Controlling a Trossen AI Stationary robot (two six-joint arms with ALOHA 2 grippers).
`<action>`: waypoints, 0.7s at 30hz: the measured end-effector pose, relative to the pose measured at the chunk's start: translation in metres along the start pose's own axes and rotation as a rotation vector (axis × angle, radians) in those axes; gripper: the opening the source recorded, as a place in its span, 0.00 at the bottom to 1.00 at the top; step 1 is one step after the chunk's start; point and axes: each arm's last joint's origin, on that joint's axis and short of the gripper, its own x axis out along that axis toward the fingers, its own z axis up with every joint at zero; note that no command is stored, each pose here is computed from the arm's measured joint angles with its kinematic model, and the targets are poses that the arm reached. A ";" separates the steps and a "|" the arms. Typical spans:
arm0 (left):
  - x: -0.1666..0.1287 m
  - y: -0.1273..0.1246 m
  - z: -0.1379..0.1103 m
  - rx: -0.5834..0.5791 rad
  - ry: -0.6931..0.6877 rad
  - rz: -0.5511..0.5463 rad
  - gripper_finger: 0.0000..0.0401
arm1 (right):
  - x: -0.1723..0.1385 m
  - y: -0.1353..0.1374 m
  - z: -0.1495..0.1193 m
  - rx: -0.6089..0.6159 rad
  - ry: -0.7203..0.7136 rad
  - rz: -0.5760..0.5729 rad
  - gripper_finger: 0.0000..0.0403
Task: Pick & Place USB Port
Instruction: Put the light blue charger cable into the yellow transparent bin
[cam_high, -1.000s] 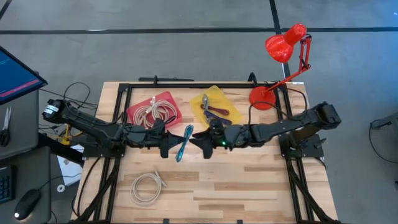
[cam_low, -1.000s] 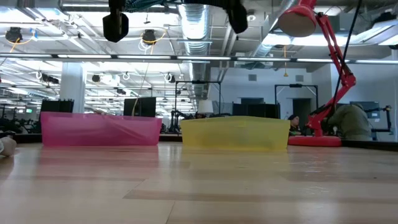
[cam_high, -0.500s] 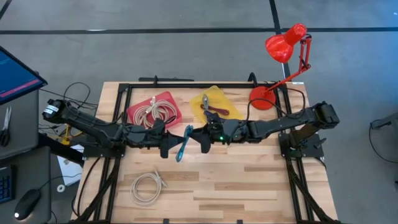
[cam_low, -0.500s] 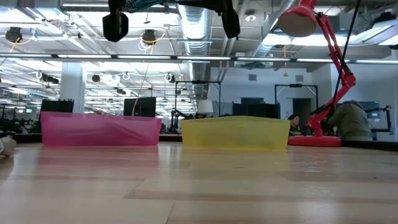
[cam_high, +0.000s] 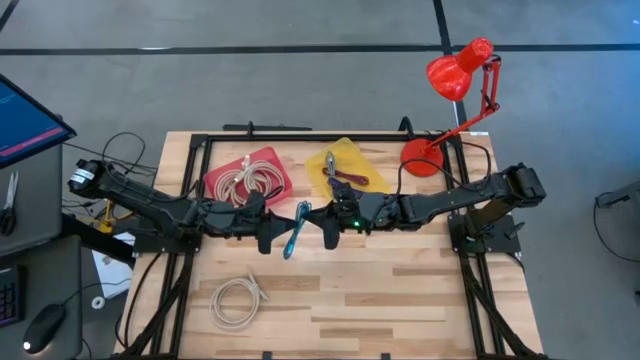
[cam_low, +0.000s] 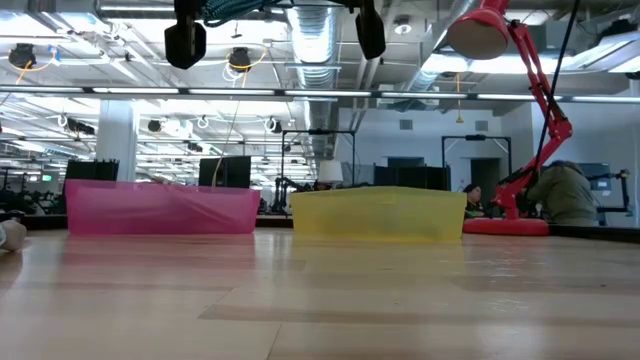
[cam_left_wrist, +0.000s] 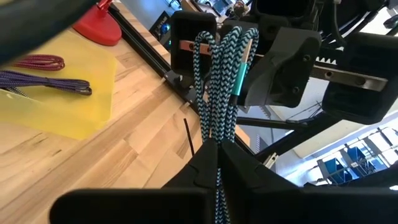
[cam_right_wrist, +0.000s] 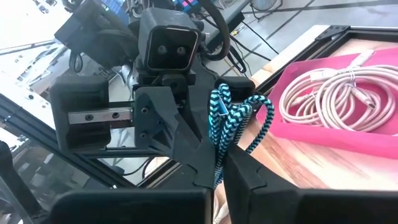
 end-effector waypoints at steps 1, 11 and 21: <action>0.000 0.000 0.000 0.000 -0.001 0.001 0.03 | 0.000 0.000 0.000 -0.001 0.000 0.000 0.01; 0.000 0.000 0.000 0.000 -0.005 0.004 0.20 | -0.009 0.001 0.006 -0.060 0.012 -0.020 0.00; 0.000 0.000 0.000 0.000 -0.005 0.003 0.22 | -0.059 -0.009 0.030 -0.169 0.009 -0.341 0.00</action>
